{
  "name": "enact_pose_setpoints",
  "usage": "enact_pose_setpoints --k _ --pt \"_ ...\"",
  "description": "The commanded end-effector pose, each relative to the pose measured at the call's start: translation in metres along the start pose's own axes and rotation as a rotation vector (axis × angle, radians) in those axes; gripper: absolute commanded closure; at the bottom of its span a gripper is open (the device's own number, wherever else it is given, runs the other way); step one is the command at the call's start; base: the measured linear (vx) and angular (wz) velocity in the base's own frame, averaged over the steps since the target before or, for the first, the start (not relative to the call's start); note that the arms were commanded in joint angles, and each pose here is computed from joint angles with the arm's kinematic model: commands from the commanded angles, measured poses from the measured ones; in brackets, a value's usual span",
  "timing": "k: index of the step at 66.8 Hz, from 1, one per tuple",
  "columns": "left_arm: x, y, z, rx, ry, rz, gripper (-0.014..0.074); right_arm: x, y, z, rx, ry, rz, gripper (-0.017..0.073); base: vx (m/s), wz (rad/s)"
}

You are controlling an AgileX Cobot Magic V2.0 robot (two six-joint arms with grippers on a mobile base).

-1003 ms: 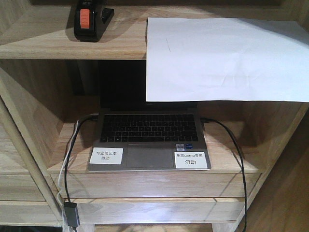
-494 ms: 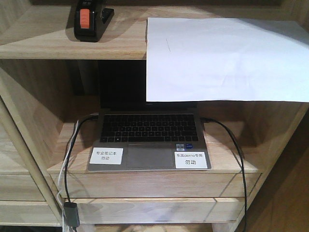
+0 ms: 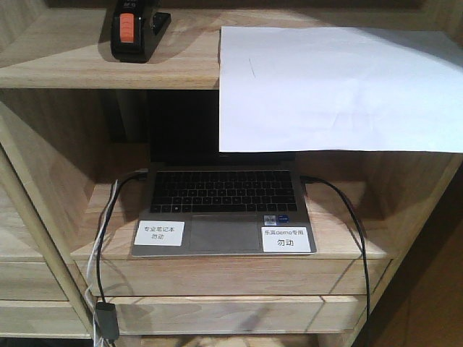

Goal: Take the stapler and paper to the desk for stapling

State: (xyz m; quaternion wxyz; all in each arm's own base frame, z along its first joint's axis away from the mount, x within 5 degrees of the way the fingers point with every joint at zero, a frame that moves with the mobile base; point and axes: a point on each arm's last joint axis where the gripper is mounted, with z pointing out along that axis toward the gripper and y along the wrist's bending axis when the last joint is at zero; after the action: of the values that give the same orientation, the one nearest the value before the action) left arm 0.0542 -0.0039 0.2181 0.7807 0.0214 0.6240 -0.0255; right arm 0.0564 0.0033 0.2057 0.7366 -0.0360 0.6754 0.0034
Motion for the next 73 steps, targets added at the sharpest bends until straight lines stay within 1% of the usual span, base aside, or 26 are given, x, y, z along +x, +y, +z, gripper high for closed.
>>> enact_pose_setpoints --k 1,4,11,20,24,33,42,43,47,51,55,61,73 --pt "-0.017 -0.001 -0.004 0.017 -0.223 -0.017 0.0601 -0.006 0.0 -0.001 0.0 -0.086 -0.003 0.0568 0.0 0.0" --pt "-0.024 -0.001 -0.004 0.018 -0.255 -0.016 0.0601 -0.006 0.0 -0.001 0.0 -0.086 -0.003 0.0568 0.0 0.0" --pt "-0.045 -0.001 -0.005 0.016 -0.281 -0.015 0.0601 -0.006 0.0 -0.001 0.0 -0.086 -0.003 0.0568 0.0 0.0" --pt "-0.093 -0.001 -0.008 0.01 -0.324 -0.015 0.0601 -0.006 0.0 -0.001 0.0 -0.086 -0.003 0.0568 0.0 0.0" --pt "-0.116 0.0 -0.008 0.007 -0.32 -0.018 0.0601 -0.006 0.0 -0.001 0.0 -0.086 -0.003 0.0568 0.0 0.0" --pt "-0.162 0.001 -0.004 -0.005 -0.239 -0.021 0.0601 -0.006 0.0 -0.001 0.0 -0.086 -0.003 0.0568 0.0 0.0" --pt "-0.19 0.002 0.006 -0.018 -0.088 -0.026 0.0601 -0.006 0.0 -0.001 0.0 -0.086 -0.003 0.0568 0.0 0.0" --pt "-0.19 0.002 0.008 -0.02 -0.052 -0.027 0.0601 -0.006 0.0 -0.001 0.0 -0.086 -0.003 0.0568 0.0 0.0" --pt "-0.197 0.003 0.012 -0.027 0.03 -0.028 0.0601 -0.006 0.0 -0.001 0.0 -0.086 -0.003 0.0568 0.0 0.0" --pt "-0.197 0.003 0.014 -0.029 0.105 -0.036 0.0601 -0.006 0.0 -0.001 0.0 -0.086 -0.003 0.0568 0.0 0.0" --pt "-0.196 0.003 0.018 -0.03 0.15 -0.039 0.0601 -0.006 0.0 -0.001 0.0 -0.086 -0.003 0.0568 0.0 0.0" --pt "-0.193 0.002 0.02 -0.02 0.188 -0.062 0.0601 -0.006 0.0 -0.001 0.0 -0.086 -0.003 0.0568 0.0 0.0" --pt "-0.194 0.002 0.02 -0.02 0.169 -0.059 0.0601 -0.006 0.0 -0.001 0.0 -0.086 -0.003 0.0568 0.0 0.0"
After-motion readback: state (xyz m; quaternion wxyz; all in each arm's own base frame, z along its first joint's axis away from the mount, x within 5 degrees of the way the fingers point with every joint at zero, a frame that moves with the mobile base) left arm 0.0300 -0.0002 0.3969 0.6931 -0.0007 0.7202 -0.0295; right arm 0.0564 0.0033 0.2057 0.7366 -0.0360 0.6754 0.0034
